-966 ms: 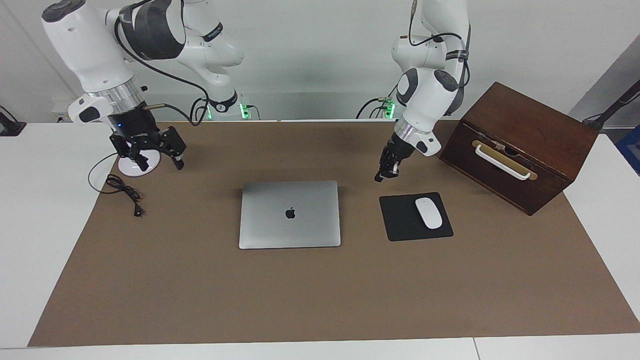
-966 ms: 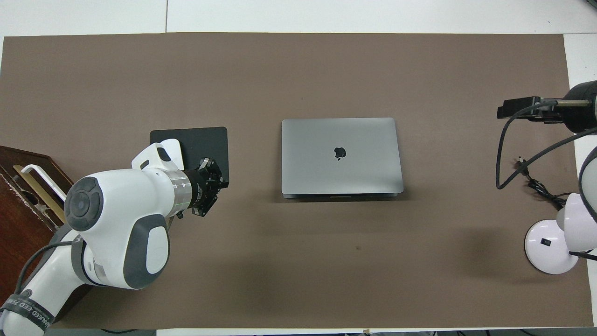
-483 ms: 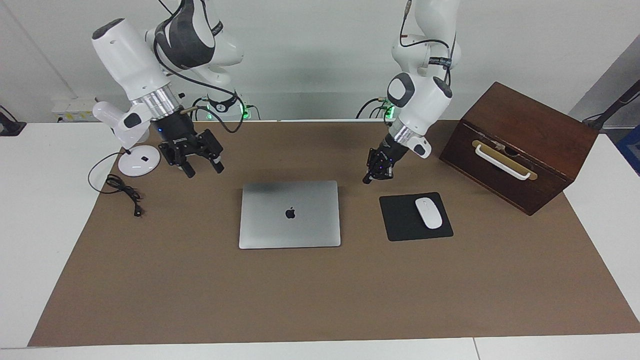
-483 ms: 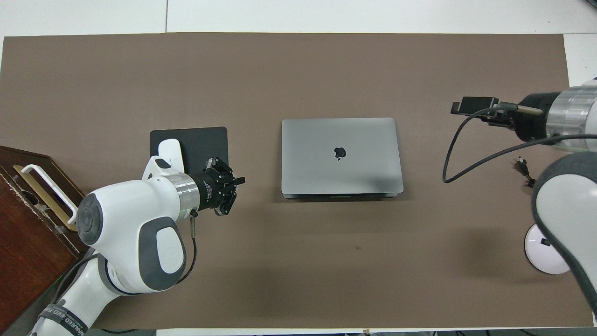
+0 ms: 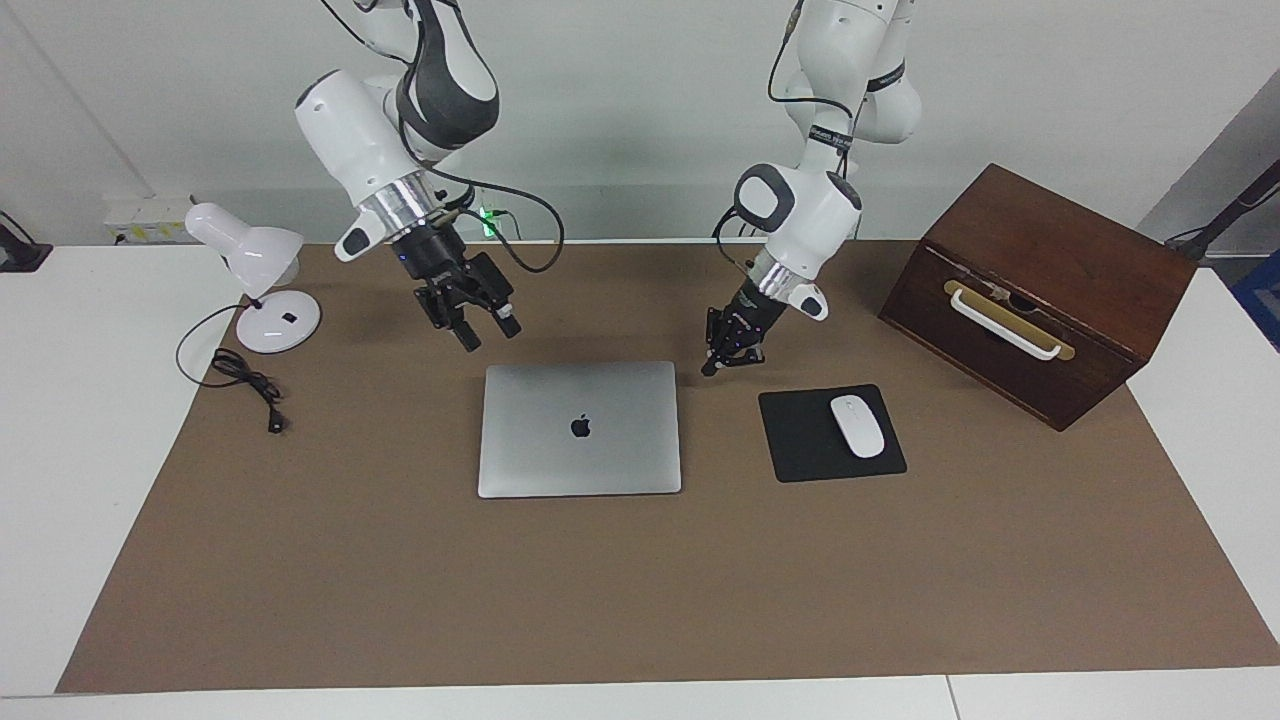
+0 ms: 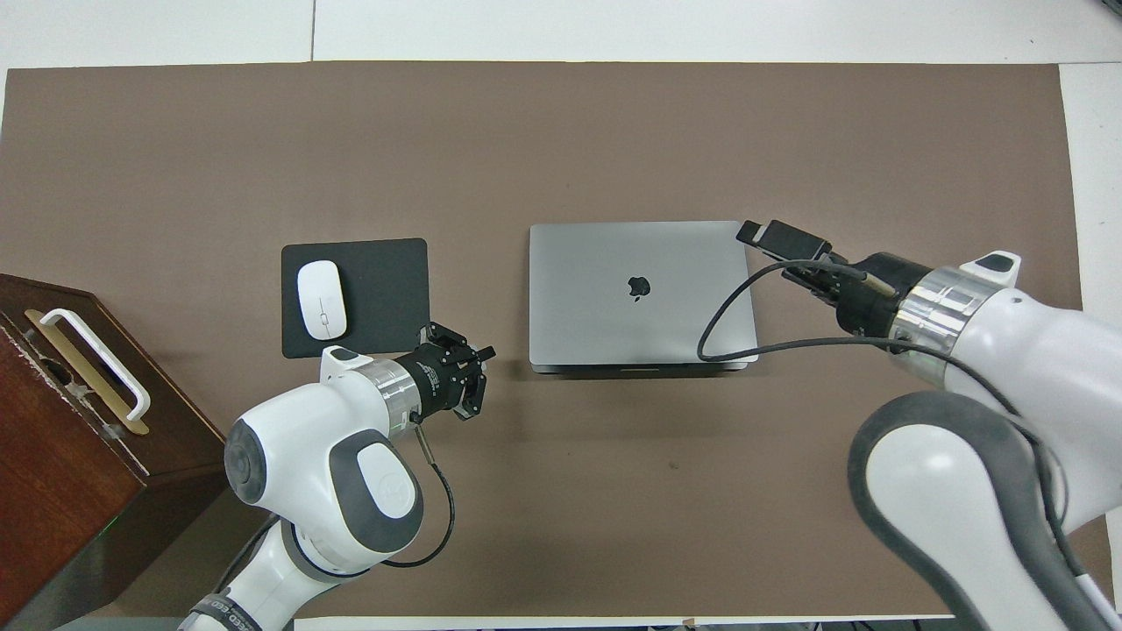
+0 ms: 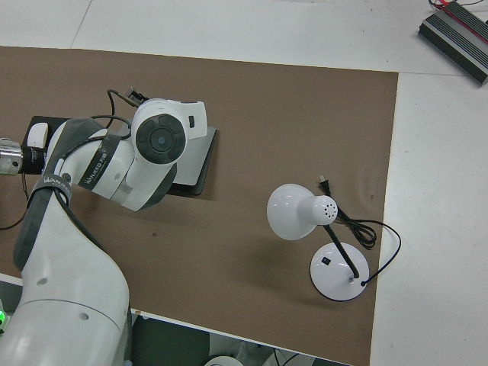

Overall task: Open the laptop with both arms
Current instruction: 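Press the laptop base with the left gripper while the right gripper reaches the lid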

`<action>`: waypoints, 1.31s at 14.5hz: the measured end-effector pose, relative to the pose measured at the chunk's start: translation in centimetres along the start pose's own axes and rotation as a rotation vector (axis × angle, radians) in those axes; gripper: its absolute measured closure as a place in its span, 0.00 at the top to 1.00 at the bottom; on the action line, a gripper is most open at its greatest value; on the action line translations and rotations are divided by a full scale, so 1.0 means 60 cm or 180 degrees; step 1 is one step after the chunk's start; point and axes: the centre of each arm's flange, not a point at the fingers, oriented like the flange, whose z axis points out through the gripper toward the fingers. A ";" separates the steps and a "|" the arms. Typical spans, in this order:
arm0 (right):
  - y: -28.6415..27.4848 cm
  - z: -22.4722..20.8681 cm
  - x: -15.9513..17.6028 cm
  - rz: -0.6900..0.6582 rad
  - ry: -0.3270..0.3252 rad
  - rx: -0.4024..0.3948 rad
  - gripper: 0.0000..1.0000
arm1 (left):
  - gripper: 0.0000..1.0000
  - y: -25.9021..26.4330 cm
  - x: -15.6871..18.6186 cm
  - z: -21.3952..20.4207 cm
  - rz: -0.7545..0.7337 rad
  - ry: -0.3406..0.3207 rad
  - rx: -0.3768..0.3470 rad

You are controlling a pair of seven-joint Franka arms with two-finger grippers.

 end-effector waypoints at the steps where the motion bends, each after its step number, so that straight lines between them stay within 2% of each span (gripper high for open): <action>1: -0.004 0.007 -0.019 0.0141 0.0030 0.0085 1.00 | 0.01 -0.003 0.005 0.005 -0.0094 -0.0004 0.0000; 6: -0.007 0.033 -0.107 0.0755 0.0140 0.0302 1.00 | 0.01 -0.030 0.013 0.024 -0.0467 -0.0040 -0.0037; 10: 0.021 0.059 -0.163 0.1247 0.0161 0.0251 1.00 | 0.01 -0.039 -0.001 0.035 -0.0463 -0.0049 -0.0063; 12: 0.034 0.070 -0.174 0.1414 0.0159 0.0209 1.00 | 0.01 -0.041 -0.007 0.042 -0.0450 -0.0048 -0.0071; 19: 0.068 0.098 -0.178 0.1458 0.0190 0.0028 1.00 | 0.01 -0.051 -0.033 0.070 -0.0402 -0.0049 -0.0115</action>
